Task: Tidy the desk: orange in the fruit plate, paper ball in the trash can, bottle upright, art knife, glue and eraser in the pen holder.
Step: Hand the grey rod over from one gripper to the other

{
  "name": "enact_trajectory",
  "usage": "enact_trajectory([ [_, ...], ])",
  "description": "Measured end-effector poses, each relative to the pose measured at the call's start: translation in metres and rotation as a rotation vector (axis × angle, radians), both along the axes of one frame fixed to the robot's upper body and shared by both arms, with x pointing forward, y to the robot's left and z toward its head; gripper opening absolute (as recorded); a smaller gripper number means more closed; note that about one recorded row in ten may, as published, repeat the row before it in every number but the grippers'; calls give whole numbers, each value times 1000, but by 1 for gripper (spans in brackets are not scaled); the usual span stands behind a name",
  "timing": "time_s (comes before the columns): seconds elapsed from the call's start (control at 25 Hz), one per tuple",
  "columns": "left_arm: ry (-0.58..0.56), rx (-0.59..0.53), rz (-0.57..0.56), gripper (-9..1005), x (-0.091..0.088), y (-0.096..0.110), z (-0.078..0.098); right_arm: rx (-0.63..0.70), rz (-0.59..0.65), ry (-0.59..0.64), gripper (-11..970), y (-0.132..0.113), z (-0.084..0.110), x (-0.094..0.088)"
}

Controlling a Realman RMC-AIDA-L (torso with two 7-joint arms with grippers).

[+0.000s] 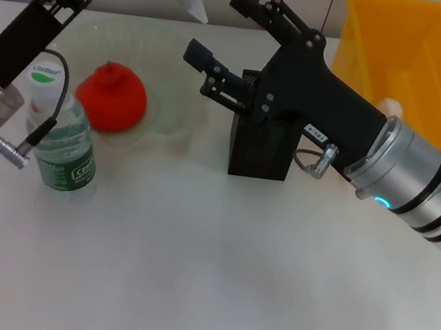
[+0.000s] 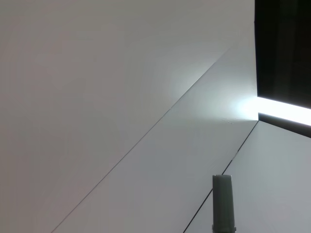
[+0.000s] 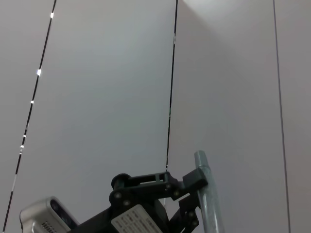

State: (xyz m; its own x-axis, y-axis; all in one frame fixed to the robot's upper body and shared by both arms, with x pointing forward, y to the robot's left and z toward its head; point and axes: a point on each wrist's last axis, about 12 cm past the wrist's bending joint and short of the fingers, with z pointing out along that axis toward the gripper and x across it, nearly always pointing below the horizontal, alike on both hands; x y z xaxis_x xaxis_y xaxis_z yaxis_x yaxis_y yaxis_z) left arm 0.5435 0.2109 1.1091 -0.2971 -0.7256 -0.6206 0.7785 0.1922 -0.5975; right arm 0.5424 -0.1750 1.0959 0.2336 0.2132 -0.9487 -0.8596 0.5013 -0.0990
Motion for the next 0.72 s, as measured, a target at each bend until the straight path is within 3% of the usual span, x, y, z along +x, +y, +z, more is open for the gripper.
enact_trajectory([
  [0.72,23,19,-19,156,-3,-6,-4,-8,11,-24,809,9,8,7],
])
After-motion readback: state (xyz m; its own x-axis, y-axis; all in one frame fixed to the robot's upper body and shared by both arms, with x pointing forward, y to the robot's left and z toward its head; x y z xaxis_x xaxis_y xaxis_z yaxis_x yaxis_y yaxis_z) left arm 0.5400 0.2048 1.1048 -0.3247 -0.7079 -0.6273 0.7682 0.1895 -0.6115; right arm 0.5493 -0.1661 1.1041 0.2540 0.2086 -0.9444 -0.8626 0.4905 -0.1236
